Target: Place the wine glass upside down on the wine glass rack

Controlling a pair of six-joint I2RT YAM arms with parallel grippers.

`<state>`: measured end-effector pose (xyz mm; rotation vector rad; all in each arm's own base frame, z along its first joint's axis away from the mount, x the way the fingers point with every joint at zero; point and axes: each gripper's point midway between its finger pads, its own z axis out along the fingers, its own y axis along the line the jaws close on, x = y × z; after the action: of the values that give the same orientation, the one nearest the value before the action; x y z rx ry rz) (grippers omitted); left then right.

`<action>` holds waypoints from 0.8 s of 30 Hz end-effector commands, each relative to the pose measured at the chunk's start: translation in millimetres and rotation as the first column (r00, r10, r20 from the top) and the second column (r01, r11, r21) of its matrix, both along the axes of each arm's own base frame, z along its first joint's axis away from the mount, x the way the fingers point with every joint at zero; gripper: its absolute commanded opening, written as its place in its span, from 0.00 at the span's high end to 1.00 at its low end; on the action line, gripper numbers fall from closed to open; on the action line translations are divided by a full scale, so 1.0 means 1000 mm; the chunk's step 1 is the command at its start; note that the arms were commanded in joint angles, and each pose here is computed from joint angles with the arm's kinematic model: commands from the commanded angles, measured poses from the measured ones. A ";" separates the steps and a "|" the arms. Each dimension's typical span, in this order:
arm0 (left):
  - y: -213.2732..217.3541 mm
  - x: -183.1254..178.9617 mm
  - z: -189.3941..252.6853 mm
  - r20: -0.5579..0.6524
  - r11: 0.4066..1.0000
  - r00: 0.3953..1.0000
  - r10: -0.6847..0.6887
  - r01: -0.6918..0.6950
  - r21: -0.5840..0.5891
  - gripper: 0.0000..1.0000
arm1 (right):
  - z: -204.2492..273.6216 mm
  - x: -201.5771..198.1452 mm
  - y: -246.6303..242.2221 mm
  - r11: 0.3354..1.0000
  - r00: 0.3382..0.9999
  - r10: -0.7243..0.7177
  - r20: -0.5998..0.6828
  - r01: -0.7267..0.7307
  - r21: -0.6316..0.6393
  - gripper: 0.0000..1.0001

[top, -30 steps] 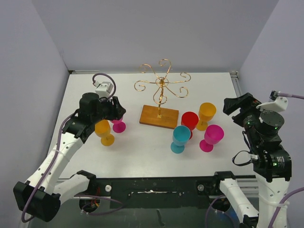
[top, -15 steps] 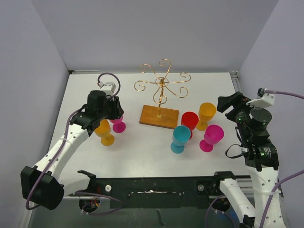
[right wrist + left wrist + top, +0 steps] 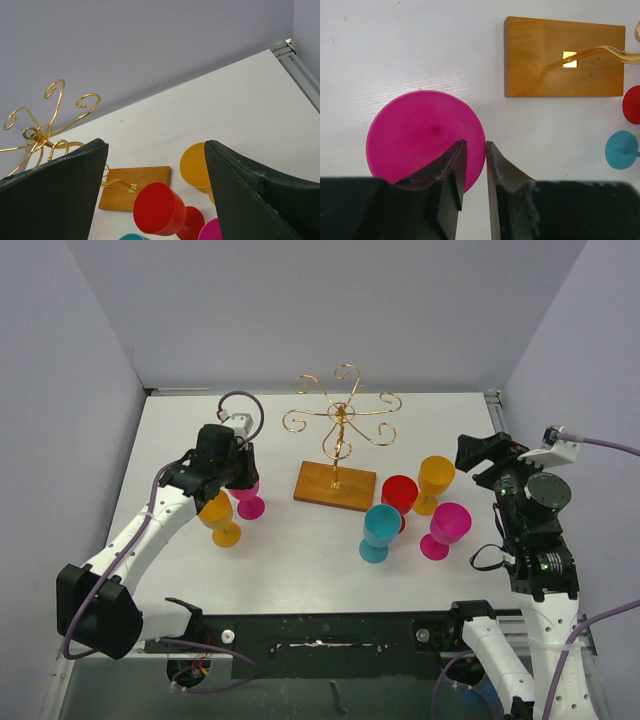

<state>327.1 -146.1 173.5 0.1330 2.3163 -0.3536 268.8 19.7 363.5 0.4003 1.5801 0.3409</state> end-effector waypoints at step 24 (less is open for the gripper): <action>-0.010 0.018 0.046 0.130 0.998 0.990 -0.061 0.060 0.016 1.00 | 0.016 0.017 0.013 0.997 0.994 0.081 0.072 -0.080 -0.024 0.20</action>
<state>330.7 -149.9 164.3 0.2103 2.3615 -0.3108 283.1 32.5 357.4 0.3450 1.5817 0.3968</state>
